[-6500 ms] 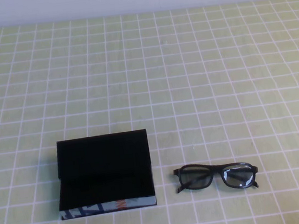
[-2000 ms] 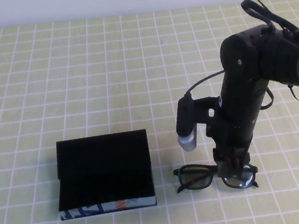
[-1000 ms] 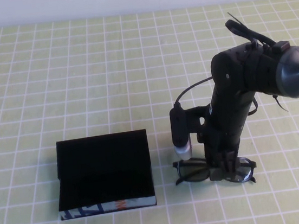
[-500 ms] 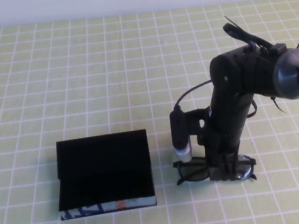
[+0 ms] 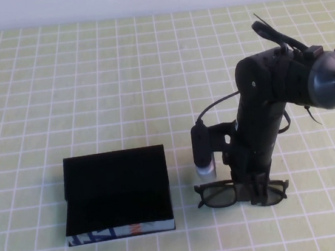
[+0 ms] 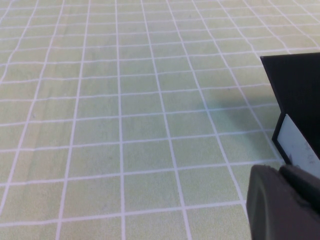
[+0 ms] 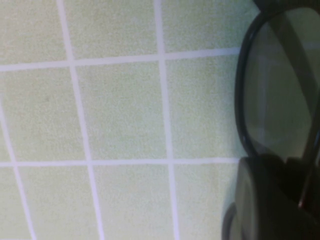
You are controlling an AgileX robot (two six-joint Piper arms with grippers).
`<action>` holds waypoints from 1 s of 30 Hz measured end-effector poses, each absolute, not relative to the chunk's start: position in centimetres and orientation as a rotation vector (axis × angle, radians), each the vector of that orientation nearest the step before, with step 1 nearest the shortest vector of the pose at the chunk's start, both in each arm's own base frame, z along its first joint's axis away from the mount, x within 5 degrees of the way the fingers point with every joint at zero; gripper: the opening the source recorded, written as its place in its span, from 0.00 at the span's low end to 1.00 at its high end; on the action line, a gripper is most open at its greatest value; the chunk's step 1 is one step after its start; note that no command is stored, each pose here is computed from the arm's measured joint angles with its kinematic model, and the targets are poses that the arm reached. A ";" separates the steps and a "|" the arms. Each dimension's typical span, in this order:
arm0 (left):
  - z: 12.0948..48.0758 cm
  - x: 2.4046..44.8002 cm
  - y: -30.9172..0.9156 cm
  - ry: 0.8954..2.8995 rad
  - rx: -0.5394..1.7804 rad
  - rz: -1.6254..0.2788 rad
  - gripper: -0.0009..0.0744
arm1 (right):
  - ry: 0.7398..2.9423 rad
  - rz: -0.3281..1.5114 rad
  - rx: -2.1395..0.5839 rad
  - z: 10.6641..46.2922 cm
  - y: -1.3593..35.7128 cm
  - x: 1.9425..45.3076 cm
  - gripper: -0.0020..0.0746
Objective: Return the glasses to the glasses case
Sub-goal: Pick up the glasses from the table, then place the glasses in the glasses case
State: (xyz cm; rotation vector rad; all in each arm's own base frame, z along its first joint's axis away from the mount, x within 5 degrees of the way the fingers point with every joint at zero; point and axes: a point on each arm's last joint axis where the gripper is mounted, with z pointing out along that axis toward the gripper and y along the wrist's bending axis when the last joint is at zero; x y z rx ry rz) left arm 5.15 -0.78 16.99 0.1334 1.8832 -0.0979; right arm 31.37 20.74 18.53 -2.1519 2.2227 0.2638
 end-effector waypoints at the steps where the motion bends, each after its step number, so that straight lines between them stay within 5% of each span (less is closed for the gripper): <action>1: 17.0 5.1 -0.8 1.883 0.133 -0.098 0.01 | 2.228 0.266 -2.150 18.6 20.7 31.3 0.11; 13: 17.0 5.1 -0.8 1.883 0.133 -0.098 0.01 | 2.275 0.263 -2.151 19.9 21.6 30.3 0.11; 21: 17.0 5.1 -0.8 1.883 0.133 -0.098 0.01 | 2.082 0.215 -2.084 26.3 27.8 28.6 0.11; 30: 17.0 5.1 -0.8 1.883 0.133 -0.098 0.01 | 1.992 0.203 -2.119 26.2 34.6 26.4 0.11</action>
